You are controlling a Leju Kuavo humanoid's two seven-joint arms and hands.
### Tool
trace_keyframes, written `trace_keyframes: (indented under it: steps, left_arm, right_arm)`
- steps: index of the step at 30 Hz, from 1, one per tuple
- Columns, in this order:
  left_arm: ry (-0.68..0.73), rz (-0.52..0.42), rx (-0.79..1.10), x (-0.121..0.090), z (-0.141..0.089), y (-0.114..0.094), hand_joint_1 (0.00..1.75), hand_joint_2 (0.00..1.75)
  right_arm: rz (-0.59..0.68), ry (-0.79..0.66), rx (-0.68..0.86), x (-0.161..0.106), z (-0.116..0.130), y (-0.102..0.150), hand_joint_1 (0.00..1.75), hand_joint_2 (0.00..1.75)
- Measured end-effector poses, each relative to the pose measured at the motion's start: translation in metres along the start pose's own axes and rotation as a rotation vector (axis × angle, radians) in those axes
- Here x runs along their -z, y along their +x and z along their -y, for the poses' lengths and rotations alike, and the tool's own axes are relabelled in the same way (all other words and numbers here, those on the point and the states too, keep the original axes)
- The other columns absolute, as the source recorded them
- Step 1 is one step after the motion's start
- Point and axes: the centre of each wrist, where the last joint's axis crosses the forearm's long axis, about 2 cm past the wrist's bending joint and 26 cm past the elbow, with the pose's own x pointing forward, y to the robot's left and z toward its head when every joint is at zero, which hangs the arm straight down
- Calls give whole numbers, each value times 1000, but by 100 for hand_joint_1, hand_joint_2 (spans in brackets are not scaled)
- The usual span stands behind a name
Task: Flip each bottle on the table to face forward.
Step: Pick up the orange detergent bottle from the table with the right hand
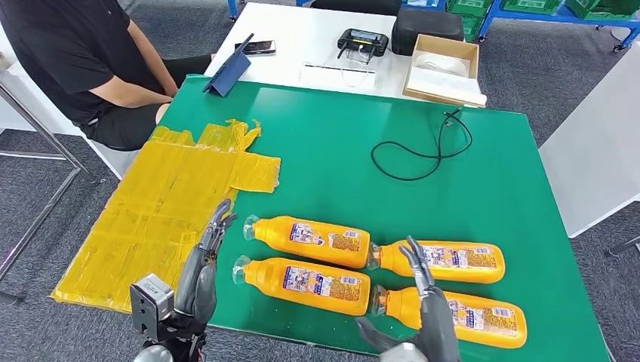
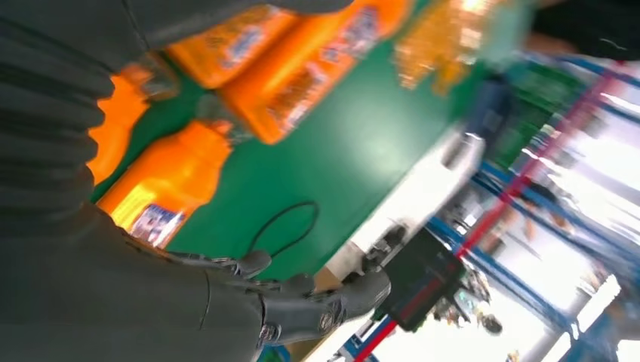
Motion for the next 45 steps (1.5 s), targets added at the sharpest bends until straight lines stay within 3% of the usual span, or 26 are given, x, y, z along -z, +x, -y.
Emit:
trace_keyframes:
  steps: [6, 23, 29, 45]
  left_arm:
    - [-22, -34, -34, 0, 3, -6, 0, 0]
    - [-76, -103, -81, -6, 9, -20, 0, 0]
    - [-82, -105, -87, -9, 8, -22, 0, 0]
    - [-97, -110, -85, -11, 7, -24, 0, 0]
  right_arm:
    - [-87, 144, -149, 5, -17, 1, 0, 175]
    - [-90, 431, -416, 13, -38, -17, 0, 175]
    - [-91, 434, -560, 26, -42, -21, 0, 175]
    - [-89, 434, -594, 49, -52, -21, 0, 175]
